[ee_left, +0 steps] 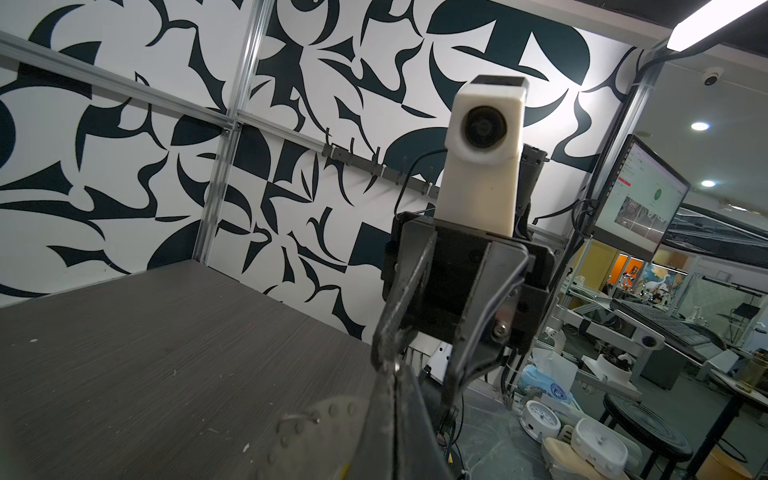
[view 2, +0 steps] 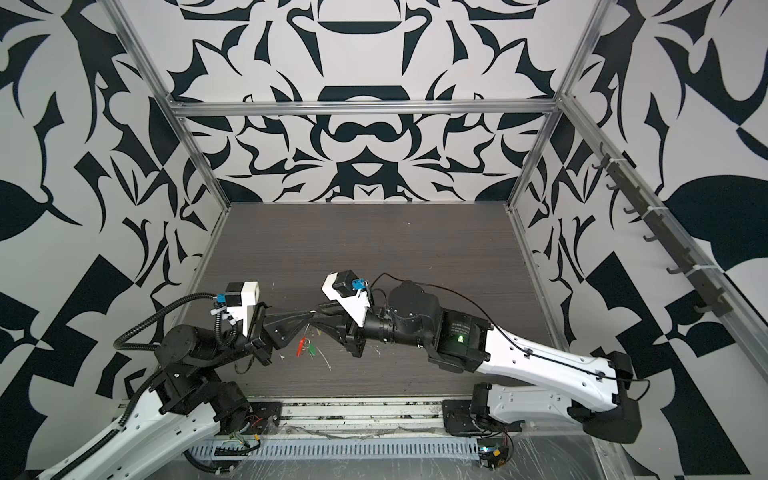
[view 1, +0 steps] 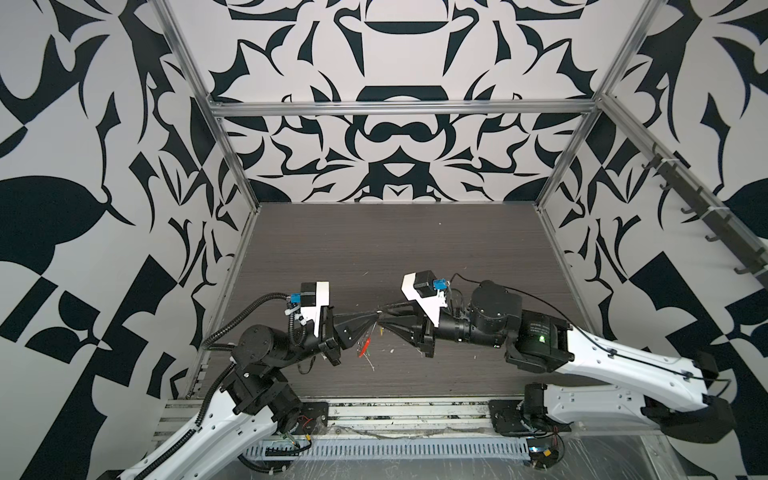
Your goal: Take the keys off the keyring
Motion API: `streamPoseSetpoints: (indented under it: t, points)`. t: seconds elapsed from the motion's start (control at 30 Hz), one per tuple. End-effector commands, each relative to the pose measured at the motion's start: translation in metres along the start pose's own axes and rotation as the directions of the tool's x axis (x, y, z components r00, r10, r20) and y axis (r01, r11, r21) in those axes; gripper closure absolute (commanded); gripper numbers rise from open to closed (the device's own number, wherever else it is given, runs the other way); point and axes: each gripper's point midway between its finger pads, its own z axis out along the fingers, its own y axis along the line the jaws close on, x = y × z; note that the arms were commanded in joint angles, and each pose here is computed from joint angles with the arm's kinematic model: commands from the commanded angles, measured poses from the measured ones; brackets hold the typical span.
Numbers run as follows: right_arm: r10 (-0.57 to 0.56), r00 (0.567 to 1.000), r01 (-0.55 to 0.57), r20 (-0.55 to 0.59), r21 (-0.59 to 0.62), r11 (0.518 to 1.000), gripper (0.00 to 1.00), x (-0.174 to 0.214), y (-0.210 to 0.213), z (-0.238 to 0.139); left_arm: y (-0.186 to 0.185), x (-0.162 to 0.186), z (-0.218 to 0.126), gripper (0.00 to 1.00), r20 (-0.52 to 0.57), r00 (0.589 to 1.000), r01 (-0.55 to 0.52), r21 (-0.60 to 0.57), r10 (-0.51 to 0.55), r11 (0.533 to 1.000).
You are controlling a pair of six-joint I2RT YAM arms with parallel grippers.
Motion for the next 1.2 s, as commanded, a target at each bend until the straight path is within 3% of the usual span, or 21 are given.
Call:
streamPoseSetpoints:
  t: [0.0,0.4,0.7,0.9,1.17]
  points:
    - [-0.018,0.998,0.020,0.061,-0.020,1.000,0.72,-0.026,0.007,-0.006,-0.012,-0.015,-0.002,1.00,0.042,0.999,-0.031,0.037,0.030,0.999]
    - [-0.004,0.999,0.005,0.033,-0.030,1.000,1.00,-0.019,0.005,-0.005,-0.009,-0.015,-0.003,1.00,0.052,0.998,-0.030,0.017,0.029,0.999]
    - [0.064,0.998,-0.063,0.023,-0.029,0.998,1.00,-0.017,-0.022,-0.006,0.004,-0.015,0.000,1.00,0.054,0.998,-0.028,-0.044,0.031,0.999]
    - [0.107,0.994,-0.107,0.012,-0.030,0.994,1.00,-0.012,-0.046,-0.007,0.017,-0.014,0.007,0.95,0.040,0.999,-0.030,-0.094,0.034,0.995]
    - [0.141,0.990,-0.142,-0.010,-0.028,0.990,1.00,-0.004,-0.072,-0.011,0.041,-0.015,0.014,0.72,0.029,0.999,-0.028,-0.209,0.035,0.977]
